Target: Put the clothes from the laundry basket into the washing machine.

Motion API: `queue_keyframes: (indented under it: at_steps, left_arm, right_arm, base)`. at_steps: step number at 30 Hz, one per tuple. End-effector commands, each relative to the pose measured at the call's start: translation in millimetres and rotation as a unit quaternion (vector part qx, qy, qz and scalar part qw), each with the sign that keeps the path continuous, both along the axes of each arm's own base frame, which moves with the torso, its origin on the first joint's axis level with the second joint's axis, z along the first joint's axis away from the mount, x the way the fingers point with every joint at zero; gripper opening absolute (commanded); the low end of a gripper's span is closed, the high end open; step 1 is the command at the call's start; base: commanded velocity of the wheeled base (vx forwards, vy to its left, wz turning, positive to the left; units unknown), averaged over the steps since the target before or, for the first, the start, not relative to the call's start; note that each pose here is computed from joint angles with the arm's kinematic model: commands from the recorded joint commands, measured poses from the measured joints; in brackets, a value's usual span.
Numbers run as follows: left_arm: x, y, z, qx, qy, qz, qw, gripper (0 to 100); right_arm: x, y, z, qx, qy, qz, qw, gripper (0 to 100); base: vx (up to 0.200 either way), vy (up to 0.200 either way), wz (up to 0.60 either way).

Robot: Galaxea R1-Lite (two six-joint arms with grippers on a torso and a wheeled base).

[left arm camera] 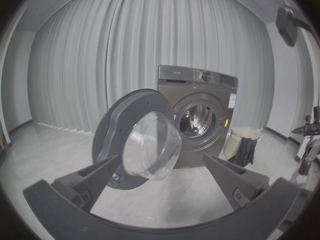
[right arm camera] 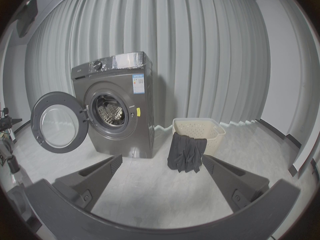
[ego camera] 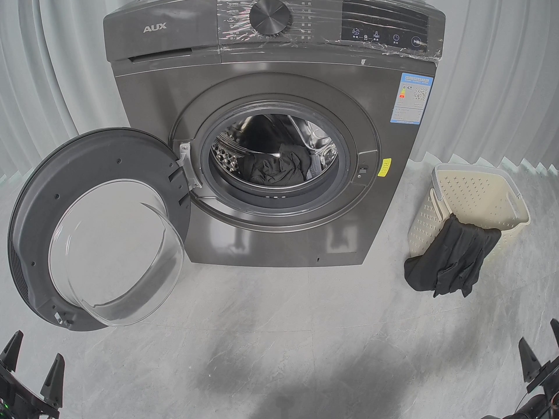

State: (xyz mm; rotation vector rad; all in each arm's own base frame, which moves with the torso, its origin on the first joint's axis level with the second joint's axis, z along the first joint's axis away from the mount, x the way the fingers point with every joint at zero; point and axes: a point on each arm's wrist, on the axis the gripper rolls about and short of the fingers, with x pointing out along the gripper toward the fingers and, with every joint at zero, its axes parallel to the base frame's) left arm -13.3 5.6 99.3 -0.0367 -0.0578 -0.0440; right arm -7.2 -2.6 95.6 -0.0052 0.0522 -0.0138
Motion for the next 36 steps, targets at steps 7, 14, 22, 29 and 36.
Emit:
queue_keyframes:
  at_steps: [7,14,22,29,36]
  left_arm:
    - [-9.9,-2.8,-16.9,0.037,0.002,0.086,0.9956,100]
    - [-9.7,-4.4,-19.8,-0.009,0.011,0.046,0.9989,100]
    - [-9.5,-5.5,-24.1,0.015,0.031,0.025,0.9991,100]
    - [-9.5,-5.4,-24.1,0.015,0.031,0.024,0.9991,100]
    - [-9.5,-5.4,-24.1,0.014,0.031,0.024,0.9991,100]
  right_arm:
    - [-15.6,2.4,-20.7,0.005,-0.023,0.005,0.9997,100]
    - [-15.6,2.5,-20.7,0.001,-0.023,0.005,0.9997,100]
    - [-15.6,2.5,-20.7,0.0,-0.023,0.007,0.9997,100]
    - [-15.6,2.5,-20.7,0.0,-0.023,0.007,0.9997,100]
    - [-15.6,2.5,-20.7,0.0,-0.023,0.007,0.9997,100]
  base:
    - [0.0,0.0,0.0]
    - [0.0,-0.029,0.0]
    - [0.0,-0.2,0.0]
    - [0.0,-0.2,0.0]
    - [0.0,-0.2,0.0]
